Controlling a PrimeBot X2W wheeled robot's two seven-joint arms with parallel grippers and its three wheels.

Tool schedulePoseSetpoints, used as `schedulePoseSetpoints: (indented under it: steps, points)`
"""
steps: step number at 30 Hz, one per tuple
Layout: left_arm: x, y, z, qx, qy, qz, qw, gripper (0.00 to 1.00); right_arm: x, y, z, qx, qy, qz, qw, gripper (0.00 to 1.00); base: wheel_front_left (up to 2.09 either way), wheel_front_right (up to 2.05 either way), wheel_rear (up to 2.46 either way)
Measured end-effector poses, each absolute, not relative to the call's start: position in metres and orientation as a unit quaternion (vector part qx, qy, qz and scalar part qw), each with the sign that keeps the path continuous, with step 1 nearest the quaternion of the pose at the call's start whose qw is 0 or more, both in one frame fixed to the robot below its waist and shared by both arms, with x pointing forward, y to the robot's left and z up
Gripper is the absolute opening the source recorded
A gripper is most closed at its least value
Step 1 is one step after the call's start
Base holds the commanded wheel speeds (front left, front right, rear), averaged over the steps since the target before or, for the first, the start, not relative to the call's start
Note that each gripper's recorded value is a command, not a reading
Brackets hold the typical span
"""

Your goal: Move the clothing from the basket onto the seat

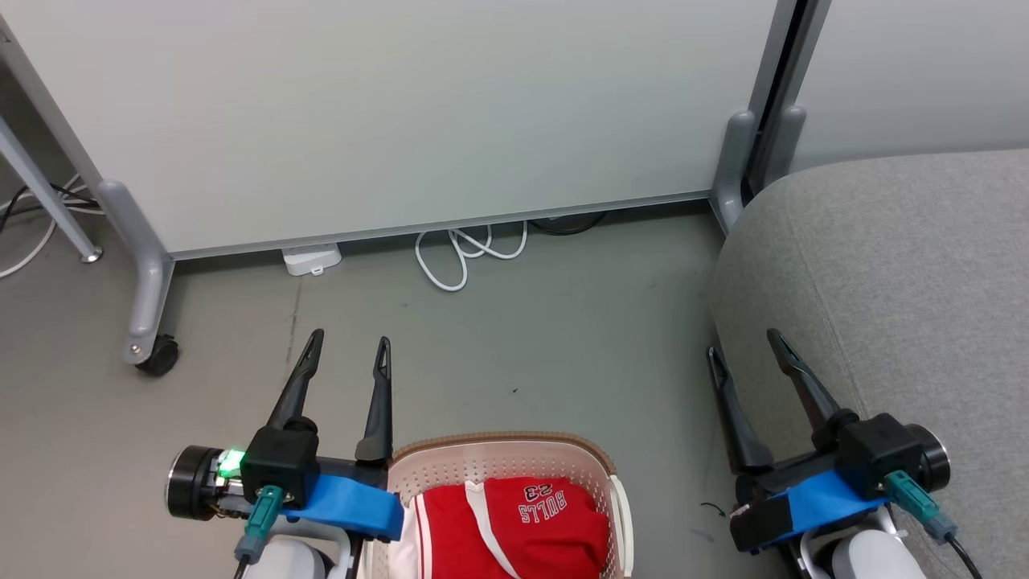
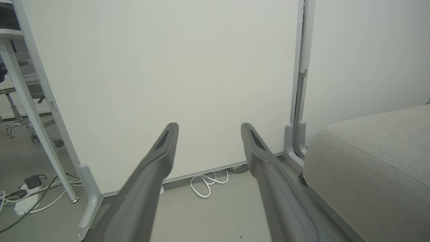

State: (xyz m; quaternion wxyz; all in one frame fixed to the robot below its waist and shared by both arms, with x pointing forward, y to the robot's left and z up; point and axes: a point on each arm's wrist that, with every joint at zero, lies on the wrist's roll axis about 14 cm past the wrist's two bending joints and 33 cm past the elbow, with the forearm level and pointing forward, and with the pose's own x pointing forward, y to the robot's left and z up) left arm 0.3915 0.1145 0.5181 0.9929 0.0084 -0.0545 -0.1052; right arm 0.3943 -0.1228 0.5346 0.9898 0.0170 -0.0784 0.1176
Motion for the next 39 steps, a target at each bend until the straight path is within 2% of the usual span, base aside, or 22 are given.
schedulePoseSetpoints:
  steps: [29,39]
  points:
    - [0.393,0.114,0.510,0.003,-0.041,-0.111,0.993,1.00,0.396,-0.128,0.523,0.027,-0.060,0.109,0.992,1.00,0.00,0.00,0.00]
    - [0.424,0.096,0.507,0.022,-0.037,-0.160,0.986,1.00,0.419,-0.132,0.530,0.024,-0.075,0.104,0.992,1.00,0.00,0.00,0.00]
